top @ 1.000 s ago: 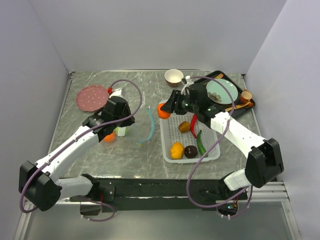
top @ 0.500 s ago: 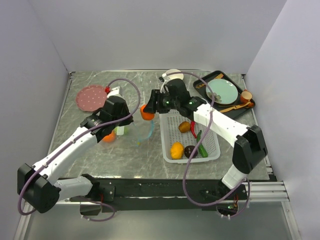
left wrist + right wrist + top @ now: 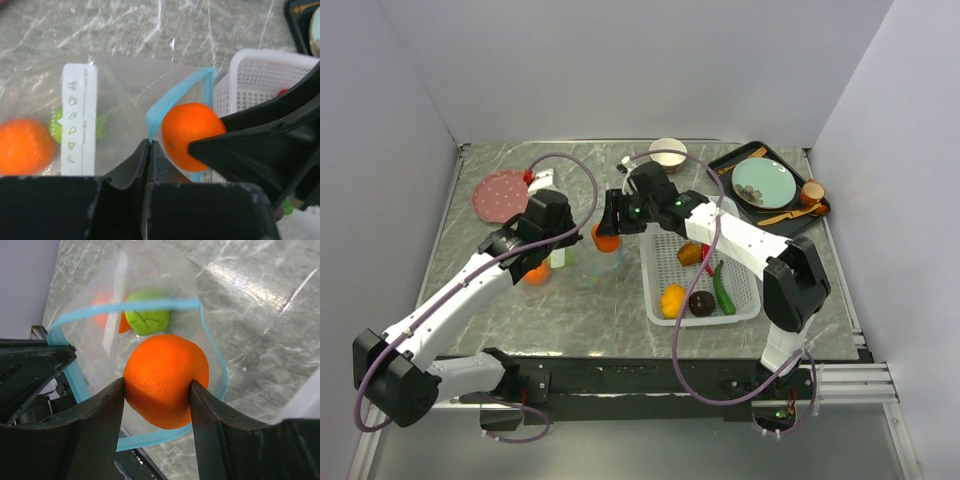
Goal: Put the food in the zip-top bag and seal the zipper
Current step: Place the fake fruit in the zipper food storage bag, then pick up the fake fruit from the bin.
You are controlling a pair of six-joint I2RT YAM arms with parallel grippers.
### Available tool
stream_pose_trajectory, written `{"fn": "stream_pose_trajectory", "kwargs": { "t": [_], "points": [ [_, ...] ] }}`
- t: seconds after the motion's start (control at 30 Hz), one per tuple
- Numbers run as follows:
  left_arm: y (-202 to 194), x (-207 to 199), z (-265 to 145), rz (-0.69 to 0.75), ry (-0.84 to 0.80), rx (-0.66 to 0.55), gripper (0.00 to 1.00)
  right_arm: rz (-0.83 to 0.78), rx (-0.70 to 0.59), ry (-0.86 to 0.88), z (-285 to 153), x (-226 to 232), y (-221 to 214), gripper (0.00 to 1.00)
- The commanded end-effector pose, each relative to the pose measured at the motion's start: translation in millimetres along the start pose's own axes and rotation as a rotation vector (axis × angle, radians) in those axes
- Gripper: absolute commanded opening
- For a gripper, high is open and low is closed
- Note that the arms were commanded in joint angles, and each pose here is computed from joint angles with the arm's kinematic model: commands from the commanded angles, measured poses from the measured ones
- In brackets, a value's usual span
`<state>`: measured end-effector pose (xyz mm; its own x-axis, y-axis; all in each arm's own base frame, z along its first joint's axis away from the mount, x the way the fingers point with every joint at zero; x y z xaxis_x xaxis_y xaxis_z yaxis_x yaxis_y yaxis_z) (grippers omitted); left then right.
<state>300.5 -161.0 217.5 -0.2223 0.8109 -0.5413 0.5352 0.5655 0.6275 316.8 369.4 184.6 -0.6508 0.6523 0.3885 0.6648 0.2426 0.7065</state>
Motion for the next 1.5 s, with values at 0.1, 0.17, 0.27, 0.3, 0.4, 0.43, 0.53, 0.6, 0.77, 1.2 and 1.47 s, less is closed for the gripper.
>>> {"fn": "stream_pose_trajectory", "kwargs": {
  "t": [0.1, 0.17, 0.27, 0.3, 0.4, 0.43, 0.53, 0.6, 0.77, 1.2, 1.47],
  "points": [
    [27.5, -17.9, -2.7, -0.035, -0.005, -0.075, 0.02, -0.064, -0.04, 0.067, 10.3, 29.0, 23.0, 0.27],
    [24.8, -20.8, -3.0, -0.041, -0.033, -0.067, 0.02, -0.078, -0.043, 0.058, 10.4, 30.6, 26.2, 0.36],
    [24.2, -21.2, -5.5, -0.054, -0.051, -0.067, 0.02, -0.086, -0.053, 0.088, 9.4, 35.2, 26.6, 0.59],
    [23.5, -20.9, -6.2, -0.055, -0.054, -0.066, 0.03, -0.085, -0.06, 0.083, 7.2, 35.9, 27.5, 0.69],
    [26.9, -19.7, -11.5, -0.061, -0.056, -0.082, 0.03, -0.089, -0.096, 0.025, -4.2, 28.1, 31.0, 0.77],
    [28.4, -18.8, -13.8, -0.069, -0.059, -0.09, 0.04, -0.094, -0.104, 0.009, -7.7, 24.2, 31.7, 0.77],
    [32.8, -20.4, -18.2, -0.078, -0.075, -0.107, 0.04, -0.098, -0.129, -0.026, -21.0, 13.8, 32.2, 0.81],
    [34.7, -20.6, -21.5, -0.085, -0.08, -0.116, 0.04, -0.079, -0.146, -0.085, -31.5, 0.7, 33.4, 0.82],
    [42.2, -11.1, -29.7, -0.106, -0.056, -0.165, 0.03, -0.02, -0.191, -0.27, -67.4, -42.7, 32.9, 0.87],
    [-3.4, -6.8, 0.0, -0.085, -0.07, 0.006, 0.01, 0.099, 0.019, -0.592, -104.9, -160.4, -41.7, 0.89],
    [-1.8, -11.6, 2.3, -0.073, -0.085, 0.005, 0.01, 0.08, 0.181, -0.611, -93.5, -176.1, -75.9, 0.89]
  ]
}}
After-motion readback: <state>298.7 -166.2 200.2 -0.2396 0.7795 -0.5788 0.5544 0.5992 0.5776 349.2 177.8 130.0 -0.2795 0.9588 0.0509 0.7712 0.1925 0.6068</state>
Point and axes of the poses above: each gripper's point midway between its finger pads, its own z axis out along the fingers, its own x axis along the line the jaws close on, y = z × x, the point moved 1 cm from there along -z, back along the fingers, and after that the axes turned 15 degrees about -z, right-handed, at the moved point
